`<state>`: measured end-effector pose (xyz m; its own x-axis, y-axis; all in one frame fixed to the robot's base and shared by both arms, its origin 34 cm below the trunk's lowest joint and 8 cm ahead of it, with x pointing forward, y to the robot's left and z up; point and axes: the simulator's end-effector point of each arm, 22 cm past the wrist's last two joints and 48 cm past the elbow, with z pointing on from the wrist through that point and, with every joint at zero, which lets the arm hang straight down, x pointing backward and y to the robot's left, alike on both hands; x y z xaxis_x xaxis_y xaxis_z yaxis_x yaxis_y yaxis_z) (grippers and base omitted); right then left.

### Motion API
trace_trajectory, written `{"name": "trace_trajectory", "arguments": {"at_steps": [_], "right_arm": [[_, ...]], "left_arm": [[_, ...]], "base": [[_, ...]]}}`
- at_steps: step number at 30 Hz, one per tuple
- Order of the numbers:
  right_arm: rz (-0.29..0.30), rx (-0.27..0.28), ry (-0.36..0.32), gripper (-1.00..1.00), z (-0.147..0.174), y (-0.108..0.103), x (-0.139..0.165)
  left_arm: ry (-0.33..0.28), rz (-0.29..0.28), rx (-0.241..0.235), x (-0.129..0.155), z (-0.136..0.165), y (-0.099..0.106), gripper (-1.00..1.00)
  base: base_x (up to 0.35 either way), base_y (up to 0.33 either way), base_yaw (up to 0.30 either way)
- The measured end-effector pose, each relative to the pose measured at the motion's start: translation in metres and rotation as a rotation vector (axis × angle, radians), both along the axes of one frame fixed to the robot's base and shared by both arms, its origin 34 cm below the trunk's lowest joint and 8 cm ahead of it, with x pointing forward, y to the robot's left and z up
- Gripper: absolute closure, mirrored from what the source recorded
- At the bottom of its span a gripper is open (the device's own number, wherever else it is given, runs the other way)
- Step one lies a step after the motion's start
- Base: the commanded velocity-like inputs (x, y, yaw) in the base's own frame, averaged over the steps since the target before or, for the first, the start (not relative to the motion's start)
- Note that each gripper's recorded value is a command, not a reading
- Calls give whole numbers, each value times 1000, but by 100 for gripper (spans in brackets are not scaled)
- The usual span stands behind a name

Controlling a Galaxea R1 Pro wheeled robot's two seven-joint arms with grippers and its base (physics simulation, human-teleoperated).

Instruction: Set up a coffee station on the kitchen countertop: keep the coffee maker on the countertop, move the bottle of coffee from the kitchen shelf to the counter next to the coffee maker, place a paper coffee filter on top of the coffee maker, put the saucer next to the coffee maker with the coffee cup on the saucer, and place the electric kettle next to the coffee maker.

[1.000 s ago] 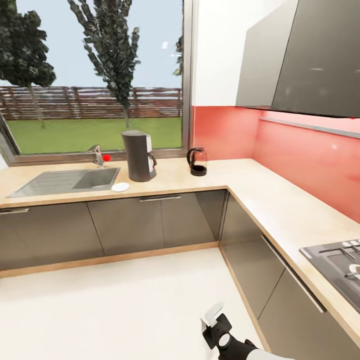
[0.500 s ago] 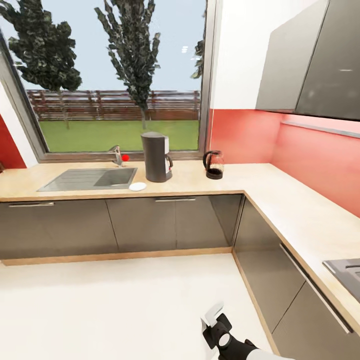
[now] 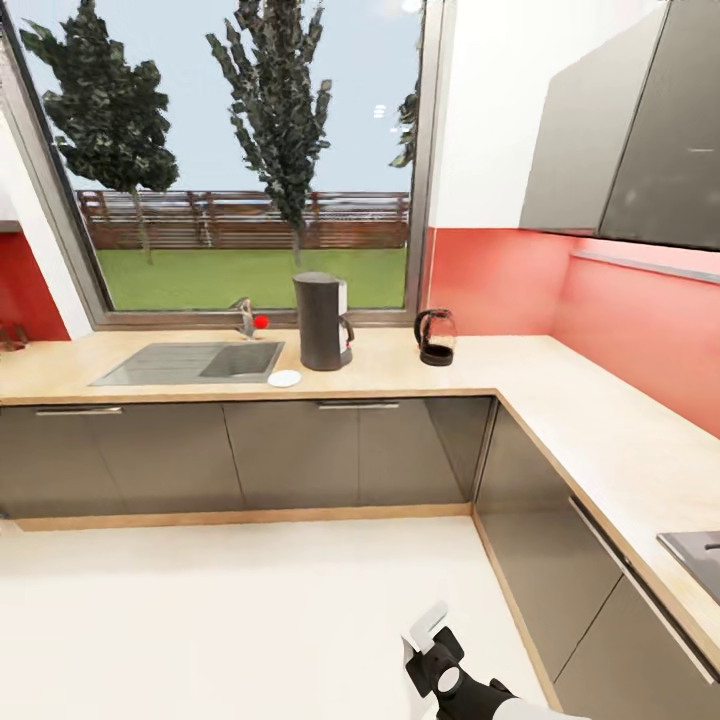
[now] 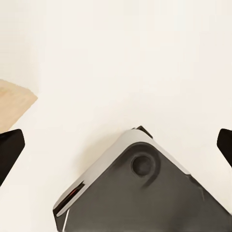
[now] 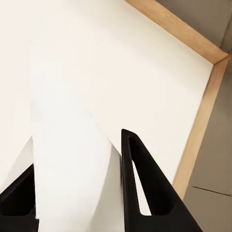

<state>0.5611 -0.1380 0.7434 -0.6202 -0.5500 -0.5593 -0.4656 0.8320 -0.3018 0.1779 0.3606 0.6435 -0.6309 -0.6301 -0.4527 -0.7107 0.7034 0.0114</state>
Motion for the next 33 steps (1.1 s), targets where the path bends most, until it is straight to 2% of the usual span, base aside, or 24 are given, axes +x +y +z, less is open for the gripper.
{"name": "trace_trajectory", "arguments": {"at_steps": [13,20,26,32,33], "right_arm": [[0,-2,-17,100,8,0,4],[-6,-30,27,100,2,-6,-3],[-5,-33,38,100,0,-6,-5],[-5,-13,39,100,0,-3,-5],[-20,6,40,100,1,-2,-5]], "left_arm": [[-18,0,1,6,1,1,-100],[-15,0,-2,6,1,1,-100],[-14,0,-3,6,1,0,-100],[-14,-2,-3,6,1,-1,-100],[-15,-3,-3,6,1,-1,-100]], "base": [[0,0,89],[0,0,17],[0,0,1],[0,0,0],[0,0,0]]}}
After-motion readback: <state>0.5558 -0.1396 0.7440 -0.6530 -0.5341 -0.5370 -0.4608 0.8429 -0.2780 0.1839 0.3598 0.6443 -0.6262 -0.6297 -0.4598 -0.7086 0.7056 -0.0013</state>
